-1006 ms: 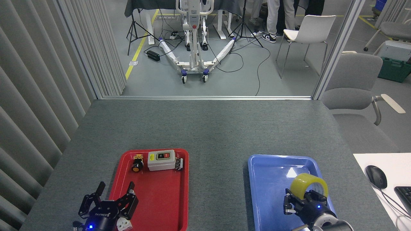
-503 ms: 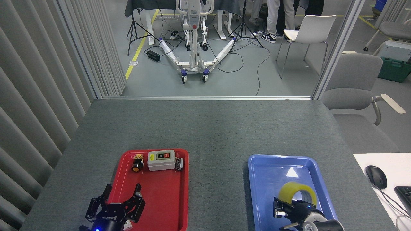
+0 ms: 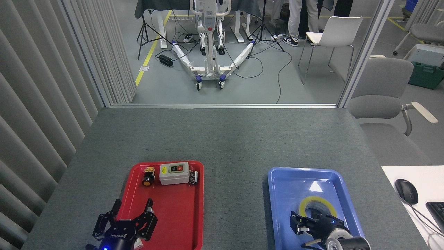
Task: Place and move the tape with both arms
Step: 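Push the tape roll farther into the blue tray with the right gripper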
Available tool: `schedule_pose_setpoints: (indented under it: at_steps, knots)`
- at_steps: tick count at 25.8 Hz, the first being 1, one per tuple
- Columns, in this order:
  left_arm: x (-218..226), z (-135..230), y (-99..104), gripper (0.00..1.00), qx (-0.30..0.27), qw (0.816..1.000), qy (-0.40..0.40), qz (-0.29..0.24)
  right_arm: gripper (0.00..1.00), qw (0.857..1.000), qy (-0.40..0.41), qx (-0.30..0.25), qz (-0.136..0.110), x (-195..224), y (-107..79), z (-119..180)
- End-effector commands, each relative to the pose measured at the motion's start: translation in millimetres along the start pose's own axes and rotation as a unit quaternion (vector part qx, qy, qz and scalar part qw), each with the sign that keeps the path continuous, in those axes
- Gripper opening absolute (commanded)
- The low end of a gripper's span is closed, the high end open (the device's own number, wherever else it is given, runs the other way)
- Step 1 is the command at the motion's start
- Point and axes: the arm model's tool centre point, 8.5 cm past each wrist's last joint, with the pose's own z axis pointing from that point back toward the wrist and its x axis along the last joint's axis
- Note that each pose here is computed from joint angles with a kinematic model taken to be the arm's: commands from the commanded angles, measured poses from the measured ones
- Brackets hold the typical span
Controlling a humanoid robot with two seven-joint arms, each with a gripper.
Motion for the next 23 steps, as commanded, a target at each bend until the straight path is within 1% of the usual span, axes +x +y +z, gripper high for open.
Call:
schedule_pose_setpoints:
  at_steps: [1, 3, 4, 5, 6, 7, 8, 9, 10, 11, 13, 16, 20, 22, 23]
  knots:
    - [0.7, 0.2, 3.0, 0.99, 0.004, 1.000, 0.000, -0.001, 0.70, 0.999, 0.000, -0.036, 0.005, 0.5, -8.0, 2.0]
    - [1.2, 1.1, 2.9, 0.99, 0.004, 1.000, 0.000, 0.000, 0.78, 0.993, -0.003, -0.115, 0.006, -0.2, -23.1, 9.7]
    - [1.4, 1.1, 2.9, 0.99, 0.004, 1.000, 0.000, 0.000, 0.86, 0.986, 0.005, -0.169, 0.002, -5.7, -31.4, 16.0]
    - [1.4, 1.6, 3.0, 0.99, 0.004, 1.000, 0.000, 0.000, 0.89, 0.974, 0.018, -0.226, -0.002, -15.3, -34.4, 24.5]
    - [1.2, 2.1, 2.6, 0.99, 0.003, 1.000, -0.002, -0.001, 0.89, 0.960, 0.032, -0.277, -0.003, -24.0, -30.7, 33.2]
    - [0.7, 2.2, 3.5, 0.99, 0.003, 1.000, -0.008, -0.003, 0.89, 0.945, 0.040, -0.326, 0.001, -27.1, -27.8, 41.3]
    - [2.5, 2.0, 5.8, 0.99, 0.005, 1.000, -0.019, -0.004, 0.89, 0.929, 0.042, -0.367, 0.011, -24.0, -26.6, 47.7]
    - [4.8, 1.8, 9.7, 0.99, 0.012, 0.999, -0.030, -0.004, 0.89, 0.917, 0.046, -0.396, 0.023, -19.7, -24.9, 51.8]
    - [7.1, 1.4, 12.5, 0.99, 0.017, 0.999, -0.033, -0.001, 0.89, 0.910, 0.052, -0.411, 0.036, -17.5, -22.1, 54.5]
    - [8.1, 1.2, 13.5, 0.99, 0.019, 0.999, -0.033, 0.001, 0.90, 0.909, 0.061, -0.411, 0.043, -20.1, -16.6, 56.9]
    - [8.5, 1.2, 13.5, 0.99, 0.020, 0.999, -0.033, 0.003, 0.90, 0.912, 0.068, -0.402, 0.041, -23.3, -5.8, 59.8]
    - [8.9, 1.2, 13.4, 0.99, 0.020, 0.999, -0.033, 0.004, 0.90, 0.917, 0.070, -0.392, 0.027, -16.7, 9.4, 61.0]
    - [9.3, 1.1, 13.3, 0.99, 0.020, 0.999, -0.033, 0.004, 0.91, 0.921, 0.088, -0.379, 0.029, -6.7, 34.8, 71.6]
    - [9.3, 1.1, 13.3, 0.99, 0.020, 0.999, -0.033, 0.004, 0.91, 0.922, 0.095, -0.374, 0.022, -6.8, 42.3, 74.6]
    - [9.4, 0.6, 13.7, 0.99, 0.021, 0.999, -0.033, 0.004, 0.91, 0.922, 0.095, -0.374, 0.021, -6.5, 43.0, 74.6]
